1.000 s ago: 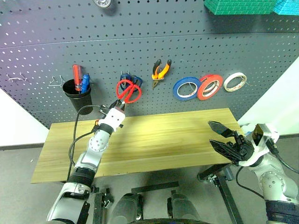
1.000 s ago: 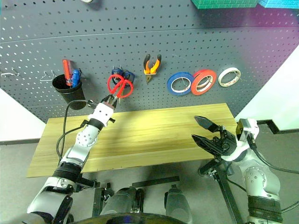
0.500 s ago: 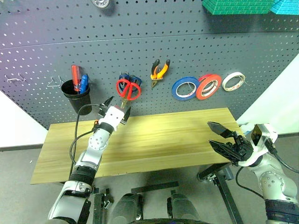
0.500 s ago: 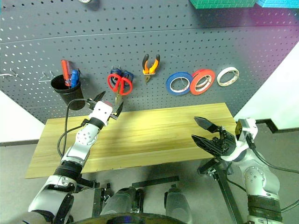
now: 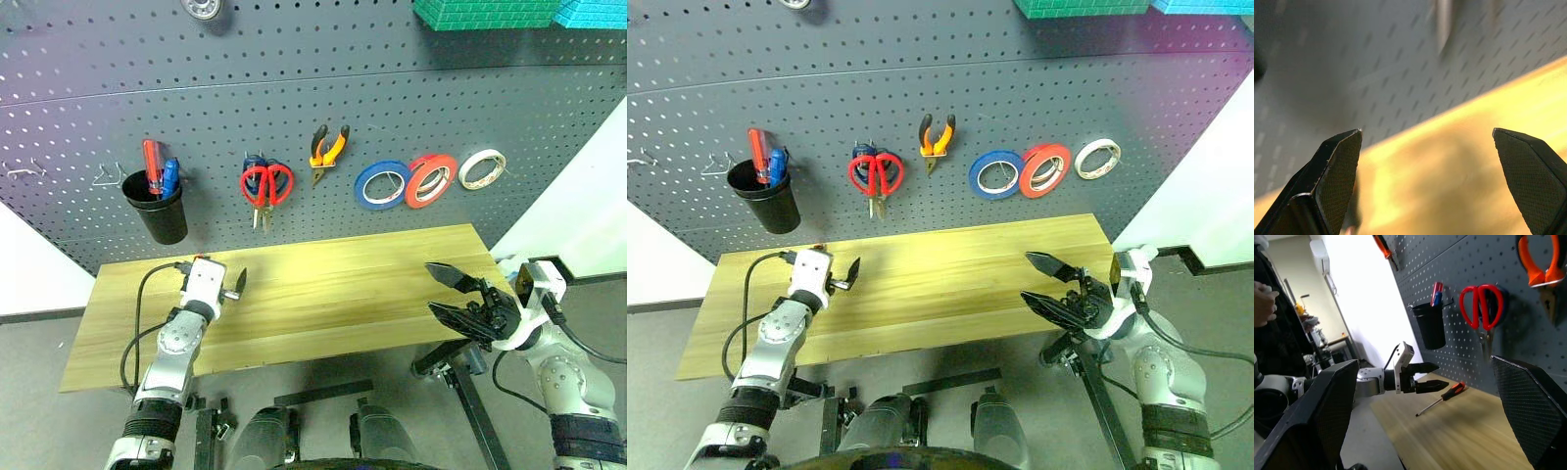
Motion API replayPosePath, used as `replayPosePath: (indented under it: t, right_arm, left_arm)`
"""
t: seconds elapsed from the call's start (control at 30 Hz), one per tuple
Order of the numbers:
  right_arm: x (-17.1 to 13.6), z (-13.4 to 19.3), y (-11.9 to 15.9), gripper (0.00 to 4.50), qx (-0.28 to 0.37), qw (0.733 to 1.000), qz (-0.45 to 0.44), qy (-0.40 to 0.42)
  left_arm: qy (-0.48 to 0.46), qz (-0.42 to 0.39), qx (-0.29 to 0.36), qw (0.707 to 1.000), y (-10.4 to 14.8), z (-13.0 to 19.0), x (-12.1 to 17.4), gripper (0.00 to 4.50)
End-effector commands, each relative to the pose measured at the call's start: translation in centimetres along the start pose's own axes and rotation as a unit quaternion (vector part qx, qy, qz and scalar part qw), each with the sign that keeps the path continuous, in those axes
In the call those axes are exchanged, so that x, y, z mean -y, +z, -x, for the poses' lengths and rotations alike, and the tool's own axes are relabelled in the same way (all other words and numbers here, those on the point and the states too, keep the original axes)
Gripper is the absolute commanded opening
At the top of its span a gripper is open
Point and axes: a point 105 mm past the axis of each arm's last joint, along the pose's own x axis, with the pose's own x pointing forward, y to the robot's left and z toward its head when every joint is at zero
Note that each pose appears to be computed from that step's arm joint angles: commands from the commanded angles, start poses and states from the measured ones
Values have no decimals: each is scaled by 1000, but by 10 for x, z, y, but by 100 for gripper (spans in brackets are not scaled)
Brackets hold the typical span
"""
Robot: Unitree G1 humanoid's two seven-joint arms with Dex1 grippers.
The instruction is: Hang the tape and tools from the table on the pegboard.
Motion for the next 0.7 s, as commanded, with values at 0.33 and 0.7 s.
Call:
replayPosePath:
  t: [0.33,0.7]
  right_arm:
    - [1,-2,-14,450,-65,997,15,29]
    - [-13,12,-18,450,-83,996,1,24]
  left_arm:
    - [112,94,-70,987,-15,-9,-69,446]
    - [117,100,-82,985,-14,-16,-86,446]
